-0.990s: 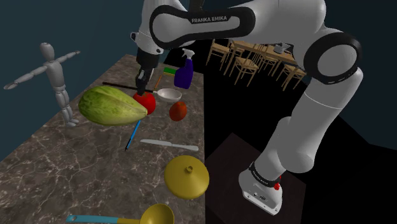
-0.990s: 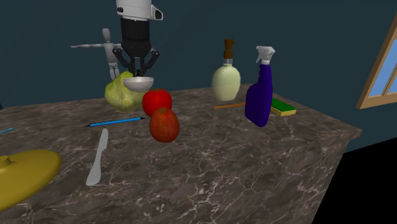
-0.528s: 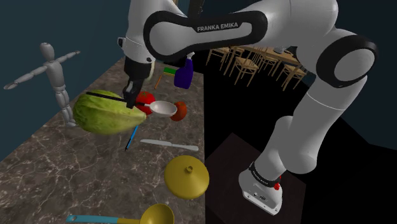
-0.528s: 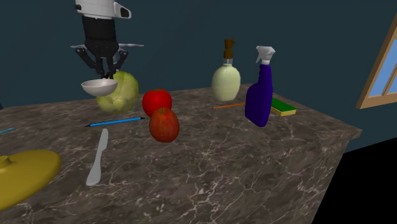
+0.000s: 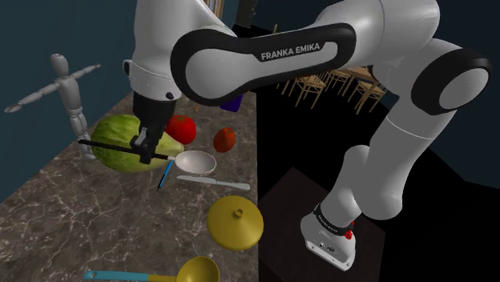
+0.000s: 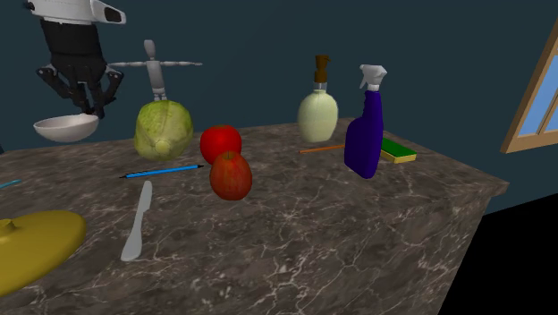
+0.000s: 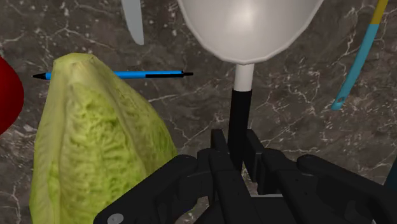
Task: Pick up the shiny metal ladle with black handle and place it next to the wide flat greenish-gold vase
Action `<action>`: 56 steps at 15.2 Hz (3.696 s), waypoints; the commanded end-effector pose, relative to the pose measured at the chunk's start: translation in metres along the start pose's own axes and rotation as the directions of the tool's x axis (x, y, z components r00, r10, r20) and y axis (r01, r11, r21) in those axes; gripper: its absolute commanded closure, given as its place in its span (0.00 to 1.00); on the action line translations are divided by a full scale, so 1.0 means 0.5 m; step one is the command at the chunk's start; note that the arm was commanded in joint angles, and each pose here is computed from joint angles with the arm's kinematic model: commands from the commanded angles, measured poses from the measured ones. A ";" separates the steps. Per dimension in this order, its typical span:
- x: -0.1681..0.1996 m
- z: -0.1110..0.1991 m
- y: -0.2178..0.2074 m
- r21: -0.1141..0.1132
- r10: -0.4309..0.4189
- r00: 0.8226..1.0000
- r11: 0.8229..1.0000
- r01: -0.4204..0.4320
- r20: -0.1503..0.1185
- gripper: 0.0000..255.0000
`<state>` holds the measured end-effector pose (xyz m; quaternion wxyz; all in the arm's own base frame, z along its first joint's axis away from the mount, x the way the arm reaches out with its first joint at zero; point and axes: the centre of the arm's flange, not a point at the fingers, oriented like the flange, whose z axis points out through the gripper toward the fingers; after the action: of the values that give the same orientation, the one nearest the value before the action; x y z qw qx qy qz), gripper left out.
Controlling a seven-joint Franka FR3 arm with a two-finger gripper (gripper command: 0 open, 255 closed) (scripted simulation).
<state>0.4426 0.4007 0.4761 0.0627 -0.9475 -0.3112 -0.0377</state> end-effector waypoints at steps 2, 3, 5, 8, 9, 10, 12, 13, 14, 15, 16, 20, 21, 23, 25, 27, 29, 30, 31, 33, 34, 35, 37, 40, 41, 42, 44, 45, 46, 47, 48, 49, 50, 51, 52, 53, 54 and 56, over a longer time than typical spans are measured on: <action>0.000 0.011 -0.076 0.000 0.002 1.000 1.000 -0.002 0.000 1.00; 0.000 0.013 -0.102 0.000 0.002 1.000 1.000 -0.002 0.000 1.00; 0.001 0.018 -0.155 0.000 0.002 1.000 1.000 -0.002 0.000 1.00; -0.001 0.041 -0.169 0.000 0.002 1.000 1.000 -0.002 0.000 1.00; -0.002 0.051 -0.168 0.000 0.002 1.000 1.000 -0.002 0.000 1.00; -0.003 0.062 -0.167 0.000 0.002 1.000 1.000 -0.002 0.000 1.00; -0.005 0.082 -0.165 0.000 0.002 1.000 1.000 -0.002 0.000 1.00; -0.007 0.093 -0.164 0.000 0.002 1.000 1.000 -0.002 0.000 1.00; -0.008 0.103 -0.163 0.000 0.002 1.000 1.000 -0.002 0.000 1.00; -0.009 0.114 -0.162 0.000 0.002 1.000 1.000 -0.002 0.000 1.00; -0.010 0.124 -0.161 0.000 0.002 1.000 1.000 -0.002 0.000 1.00; -0.015 0.166 -0.157 0.000 0.002 1.000 1.000 -0.002 0.000 1.00; -0.016 0.176 -0.156 0.000 0.002 1.000 1.000 -0.002 0.000 1.00; -0.018 0.197 -0.154 0.000 0.002 1.000 1.000 -0.002 0.000 1.00; -0.021 0.218 -0.152 0.000 0.002 1.000 1.000 -0.002 0.000 1.00; -0.023 0.239 -0.150 0.000 0.002 1.000 1.000 -0.002 0.000 1.00; -0.025 0.260 -0.148 0.000 0.002 1.000 1.000 -0.002 0.000 1.00; -0.027 0.276 -0.147 0.000 0.002 1.000 1.000 -0.002 0.000 1.00; -0.027 0.276 -0.147 0.000 0.002 1.000 1.000 -0.002 0.000 1.00; -0.027 0.276 -0.147 0.000 0.002 1.000 1.000 -0.002 0.000 1.00; -0.027 0.276 -0.147 0.000 0.002 1.000 1.000 -0.002 0.000 1.00; -0.027 0.276 -0.147 0.000 0.002 1.000 1.000 -0.002 0.000 1.00; -0.027 0.276 -0.147 0.000 0.002 1.000 1.000 -0.002 0.000 1.00; -0.027 0.276 -0.147 0.000 0.002 1.000 1.000 -0.002 0.000 0.00; -0.027 0.276 -0.147 0.000 0.002 1.000 1.000 -0.002 0.000 0.00; -0.027 0.276 -0.147 0.000 0.002 1.000 1.000 -0.002 0.000 0.00; -0.027 0.276 -0.147 0.000 0.002 1.000 1.000 -0.002 0.000 0.00; -0.027 0.249 -0.147 0.000 0.002 1.000 1.000 -0.002 0.000 0.00; -0.027 0.223 -0.147 0.000 0.002 1.000 1.000 -0.002 0.000 0.00; -0.027 0.197 -0.147 0.000 0.002 1.000 1.000 -0.002 0.000 0.00; -0.027 0.176 -0.147 0.000 0.002 1.000 1.000 -0.002 0.000 0.00; -0.027 0.176 -0.147 0.000 0.002 1.000 1.000 -0.002 0.000 0.00; -0.027 0.176 -0.147 0.000 0.002 1.000 1.000 -0.002 0.000 0.00; -0.027 0.176 -0.147 0.000 0.002 1.000 1.000 -0.002 0.000 0.00; -0.027 0.176 -0.147 0.000 0.002 1.000 1.000 -0.002 0.000 0.00; -0.027 0.176 -0.147 0.000 0.002 1.000 1.000 -0.002 0.000 0.00; -0.027 0.176 -0.147 0.000 0.002 1.000 1.000 -0.002 0.000 0.00; -0.027 0.176 -0.147 0.000 0.002 1.000 1.000 -0.002 0.000 0.00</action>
<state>0.3910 0.4639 0.3946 0.0628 -0.9478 -0.3103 -0.0378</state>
